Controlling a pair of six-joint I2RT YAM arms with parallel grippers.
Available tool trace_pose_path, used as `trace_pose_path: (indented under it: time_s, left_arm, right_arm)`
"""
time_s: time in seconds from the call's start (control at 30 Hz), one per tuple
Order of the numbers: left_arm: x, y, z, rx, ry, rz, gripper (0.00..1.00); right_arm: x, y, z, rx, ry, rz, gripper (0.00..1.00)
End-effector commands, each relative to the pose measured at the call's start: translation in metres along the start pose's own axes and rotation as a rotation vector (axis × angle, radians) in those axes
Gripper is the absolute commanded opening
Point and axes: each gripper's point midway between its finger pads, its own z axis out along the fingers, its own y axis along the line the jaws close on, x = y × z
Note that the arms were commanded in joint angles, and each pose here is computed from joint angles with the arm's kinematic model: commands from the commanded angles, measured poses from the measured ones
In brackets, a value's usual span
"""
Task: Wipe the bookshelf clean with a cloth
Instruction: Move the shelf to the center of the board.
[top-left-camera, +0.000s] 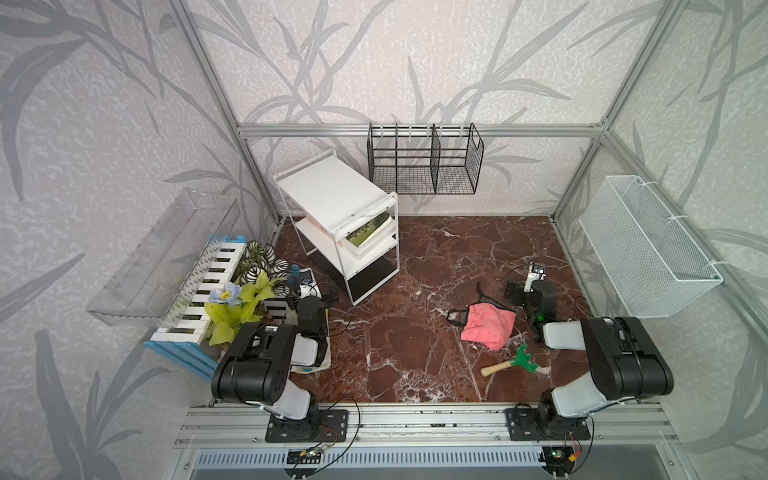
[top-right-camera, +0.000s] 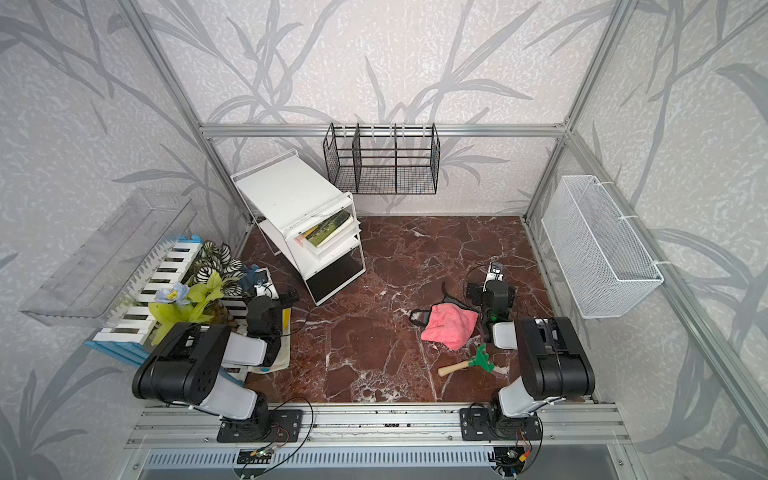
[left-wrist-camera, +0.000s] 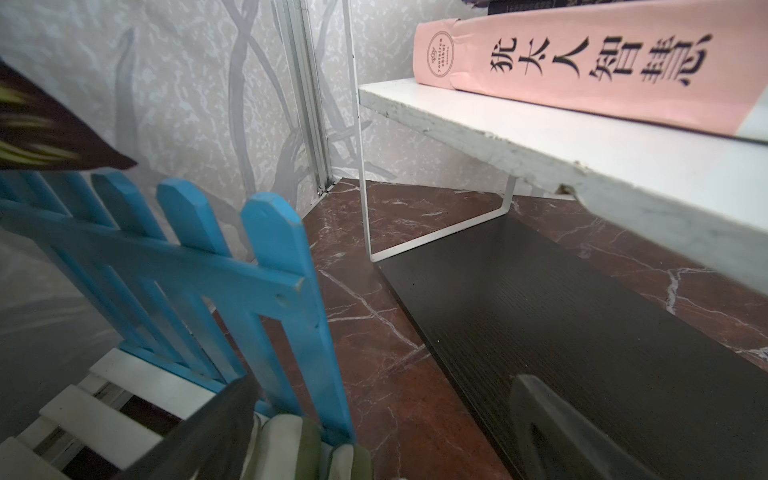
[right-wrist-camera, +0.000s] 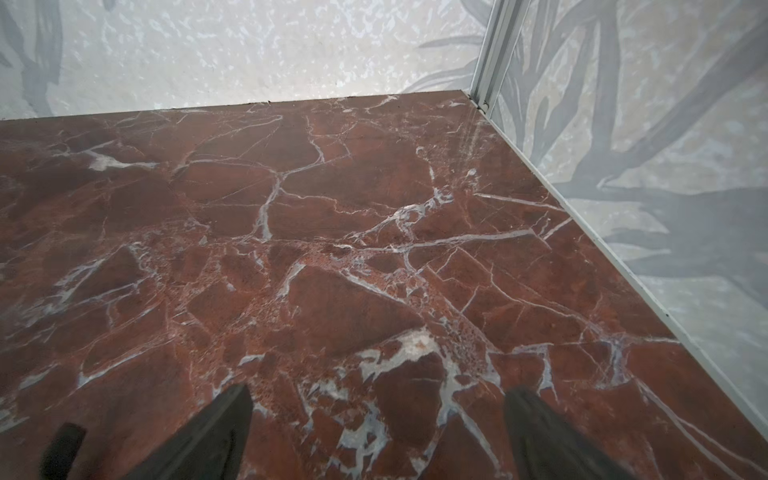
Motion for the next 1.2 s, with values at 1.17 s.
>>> trace_pose_path:
  time_s: [1.17]
  left_arm:
    - [-0.047,0.036,-0.095,-0.214,0.073,-0.498,1.0]
  right_arm:
    - [-0.127,0.171,-0.169,-0.751,-0.117,0.075,0.99]
